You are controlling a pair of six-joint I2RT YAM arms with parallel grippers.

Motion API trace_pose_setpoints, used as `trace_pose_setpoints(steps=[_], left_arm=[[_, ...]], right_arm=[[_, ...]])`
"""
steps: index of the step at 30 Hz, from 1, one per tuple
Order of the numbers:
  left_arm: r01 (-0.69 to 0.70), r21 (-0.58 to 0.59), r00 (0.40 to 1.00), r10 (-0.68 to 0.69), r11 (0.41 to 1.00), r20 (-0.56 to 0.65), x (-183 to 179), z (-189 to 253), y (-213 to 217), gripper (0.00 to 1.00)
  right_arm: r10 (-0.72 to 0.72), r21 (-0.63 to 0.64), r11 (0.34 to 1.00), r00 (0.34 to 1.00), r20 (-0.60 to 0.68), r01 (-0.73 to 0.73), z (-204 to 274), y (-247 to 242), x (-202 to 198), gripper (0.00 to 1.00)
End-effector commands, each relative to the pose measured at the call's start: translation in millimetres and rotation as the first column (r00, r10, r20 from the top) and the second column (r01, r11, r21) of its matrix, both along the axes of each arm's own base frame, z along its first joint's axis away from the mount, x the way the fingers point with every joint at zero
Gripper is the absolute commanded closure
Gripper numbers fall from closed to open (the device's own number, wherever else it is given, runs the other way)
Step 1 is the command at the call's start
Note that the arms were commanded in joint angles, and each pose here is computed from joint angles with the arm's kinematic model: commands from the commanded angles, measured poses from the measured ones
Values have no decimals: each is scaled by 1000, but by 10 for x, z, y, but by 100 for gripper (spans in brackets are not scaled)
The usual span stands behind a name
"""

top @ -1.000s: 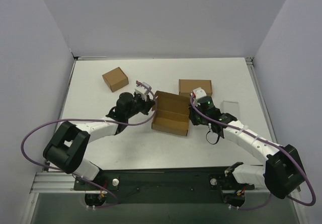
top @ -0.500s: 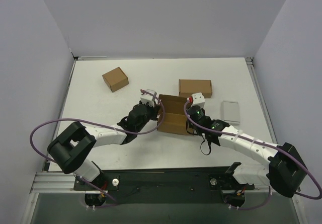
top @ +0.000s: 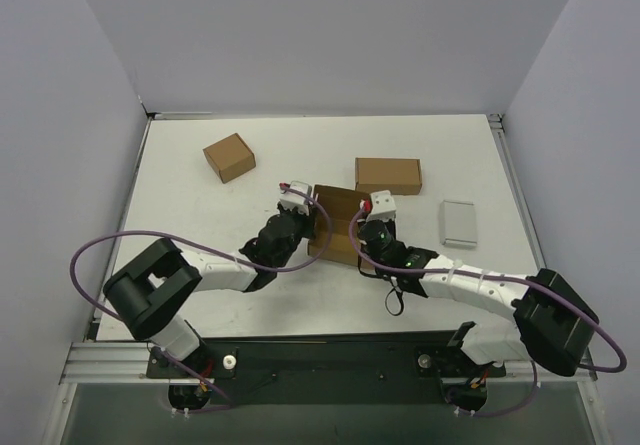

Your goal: Fold the paper box

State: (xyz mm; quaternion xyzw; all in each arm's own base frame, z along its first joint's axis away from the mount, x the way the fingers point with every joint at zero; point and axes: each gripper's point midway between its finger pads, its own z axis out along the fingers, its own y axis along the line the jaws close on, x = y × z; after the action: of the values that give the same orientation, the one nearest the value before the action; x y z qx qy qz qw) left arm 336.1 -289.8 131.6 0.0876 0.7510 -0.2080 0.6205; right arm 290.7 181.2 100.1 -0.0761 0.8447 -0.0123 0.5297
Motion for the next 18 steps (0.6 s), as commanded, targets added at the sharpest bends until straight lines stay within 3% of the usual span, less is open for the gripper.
trace_pose_setpoints(steps=[1,16,18], left_arm=[[105,-65,992,-99,992,83,-123,45,-190,100],[63,-40,994,-59,997,86,-397,-219,-63,100],[59,-39,994,-55,997,93,-398,-187,-52,100]], right_arm=[[60,114,990,980,188,-82,314,391,104,100],[46,-9,999,988,149,-45,118,379,-163,100],[29,30,999,989,145,-34,275,398,-170,100]])
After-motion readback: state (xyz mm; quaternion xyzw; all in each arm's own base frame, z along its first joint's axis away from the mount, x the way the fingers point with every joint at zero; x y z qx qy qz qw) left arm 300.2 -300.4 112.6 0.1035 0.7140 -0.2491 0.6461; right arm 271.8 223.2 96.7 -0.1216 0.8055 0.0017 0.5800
